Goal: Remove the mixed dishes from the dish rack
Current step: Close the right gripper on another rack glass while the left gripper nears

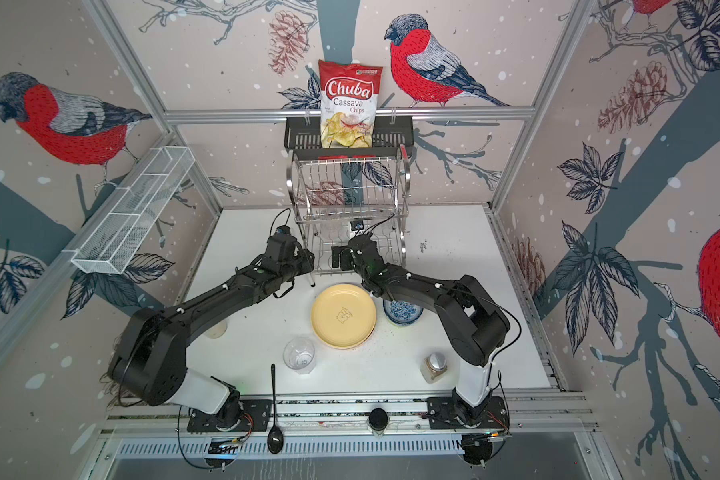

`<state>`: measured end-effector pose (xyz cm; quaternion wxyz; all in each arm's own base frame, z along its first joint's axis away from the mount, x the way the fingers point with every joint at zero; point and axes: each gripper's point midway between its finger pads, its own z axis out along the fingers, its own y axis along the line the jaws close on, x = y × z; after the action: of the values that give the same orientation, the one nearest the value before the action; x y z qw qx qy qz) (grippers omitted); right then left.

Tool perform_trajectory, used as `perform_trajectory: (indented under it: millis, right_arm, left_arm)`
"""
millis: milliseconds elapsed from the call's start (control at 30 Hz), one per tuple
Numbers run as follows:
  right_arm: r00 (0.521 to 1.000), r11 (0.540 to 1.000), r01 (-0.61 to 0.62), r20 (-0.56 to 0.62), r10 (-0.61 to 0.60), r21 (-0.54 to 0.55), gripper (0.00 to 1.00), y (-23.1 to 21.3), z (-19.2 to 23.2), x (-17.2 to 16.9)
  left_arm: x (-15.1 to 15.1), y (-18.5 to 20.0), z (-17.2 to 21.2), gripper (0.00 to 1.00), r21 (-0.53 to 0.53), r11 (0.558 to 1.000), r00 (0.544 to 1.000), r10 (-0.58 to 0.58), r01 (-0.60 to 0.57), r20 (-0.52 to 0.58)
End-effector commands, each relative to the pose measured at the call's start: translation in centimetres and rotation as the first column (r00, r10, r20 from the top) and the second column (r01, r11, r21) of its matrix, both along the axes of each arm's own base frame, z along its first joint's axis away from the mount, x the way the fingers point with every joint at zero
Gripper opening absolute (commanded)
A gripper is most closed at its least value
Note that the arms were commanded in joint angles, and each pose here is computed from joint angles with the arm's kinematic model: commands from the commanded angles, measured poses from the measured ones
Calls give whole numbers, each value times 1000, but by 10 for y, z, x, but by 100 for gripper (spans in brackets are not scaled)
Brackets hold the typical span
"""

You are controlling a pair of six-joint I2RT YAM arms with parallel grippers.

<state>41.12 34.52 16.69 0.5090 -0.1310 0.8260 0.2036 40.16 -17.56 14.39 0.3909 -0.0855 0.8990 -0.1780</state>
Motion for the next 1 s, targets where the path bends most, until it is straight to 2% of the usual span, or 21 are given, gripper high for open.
perform_trajectory:
  millis: [0,100,300,733,967]
  right_arm:
    - [1000,1000,-11,4,11,24,99,2,4,10]
    - [1000,1000,-3,7,3,16,99,2,1,23]
    - [999,1000,-3,38,3,-11,100,16,-7,44]
    - [991,999,14,133,-9,-35,99,47,-14,94]
    - [991,997,4,136,6,-74,99,65,-23,123]
  left_arm:
    - [5,-4,-1,34,4,1000,1000,-20,20,-2]
    - [9,-11,5,24,6,998,998,-59,59,-5]
    - [6,-12,5,16,9,997,997,-71,71,-17]
    - [-3,-14,14,12,0,994,994,-106,106,-21]
    - [-7,-16,13,12,-14,993,992,-121,121,-26]
